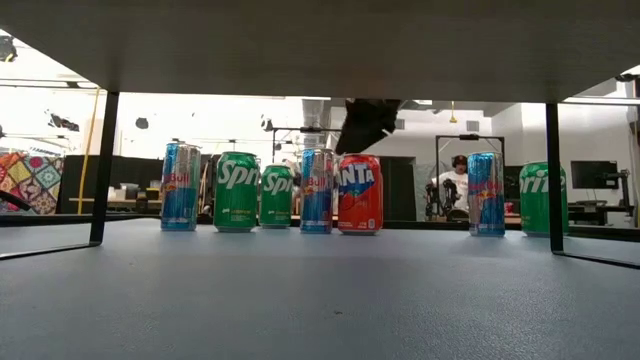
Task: Place canned beverage on shelf
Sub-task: Put the bottom orange soda can on the shelf aligned with the other orange soda can
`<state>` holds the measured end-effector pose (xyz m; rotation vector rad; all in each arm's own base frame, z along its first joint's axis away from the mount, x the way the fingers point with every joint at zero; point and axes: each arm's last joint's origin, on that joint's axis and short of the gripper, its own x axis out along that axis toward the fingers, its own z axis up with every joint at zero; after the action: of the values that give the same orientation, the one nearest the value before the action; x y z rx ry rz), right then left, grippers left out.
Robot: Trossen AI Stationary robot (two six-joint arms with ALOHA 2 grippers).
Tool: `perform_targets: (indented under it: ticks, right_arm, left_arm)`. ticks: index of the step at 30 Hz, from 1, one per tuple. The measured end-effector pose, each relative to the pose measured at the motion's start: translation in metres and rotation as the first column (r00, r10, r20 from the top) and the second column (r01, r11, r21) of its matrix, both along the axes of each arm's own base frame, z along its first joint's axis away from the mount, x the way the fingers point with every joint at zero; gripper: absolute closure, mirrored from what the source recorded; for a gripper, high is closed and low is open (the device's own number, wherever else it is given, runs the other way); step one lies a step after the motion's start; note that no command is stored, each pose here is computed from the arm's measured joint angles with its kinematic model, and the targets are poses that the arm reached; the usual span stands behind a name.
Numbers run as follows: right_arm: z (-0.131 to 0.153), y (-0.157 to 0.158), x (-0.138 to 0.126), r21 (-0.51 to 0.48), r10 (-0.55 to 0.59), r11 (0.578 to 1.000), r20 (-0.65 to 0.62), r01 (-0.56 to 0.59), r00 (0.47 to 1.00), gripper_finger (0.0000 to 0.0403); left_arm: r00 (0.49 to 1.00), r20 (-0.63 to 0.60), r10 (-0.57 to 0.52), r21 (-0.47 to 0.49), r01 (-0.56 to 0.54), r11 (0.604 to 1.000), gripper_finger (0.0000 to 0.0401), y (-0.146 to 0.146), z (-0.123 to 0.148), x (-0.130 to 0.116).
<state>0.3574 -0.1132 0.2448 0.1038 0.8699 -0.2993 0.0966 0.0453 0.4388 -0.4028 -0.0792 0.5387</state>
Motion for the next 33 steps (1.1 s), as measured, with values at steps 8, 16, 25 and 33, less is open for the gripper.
perform_targets:
  ticks: [8, 16, 25, 33]
  right_arm:
    - [0.0, -0.004, -0.001, -0.005, -0.011, 1.0, -0.002, 0.011, 1.0, 0.0111]
    - [0.039, 0.004, -0.019, -0.135, -0.041, 0.99, 0.068, 0.049, 0.997, 0.0111]
    - [0.036, -0.006, -0.024, -0.084, -0.001, 0.996, 0.046, 0.005, 0.999, 0.0111]
    - [0.011, -0.007, -0.012, -0.036, 0.015, 0.999, -0.017, -0.015, 1.0, 0.0086]
  left_arm:
    - [1.0, -0.002, 0.002, 0.006, -0.002, 1.0, 0.0092, 0.0, 0.0, -0.001]
    - [1.0, -0.002, 0.003, 0.006, -0.003, 1.0, 0.0092, 0.0, 0.0, -0.001]
    - [1.0, -0.016, 0.003, 0.025, -0.002, 1.0, 0.0092, 0.0, 0.0, 0.0]
    - [1.0, -0.025, 0.002, 0.04, -0.001, 0.999, 0.0092, 0.0, 0.0, 0.0]
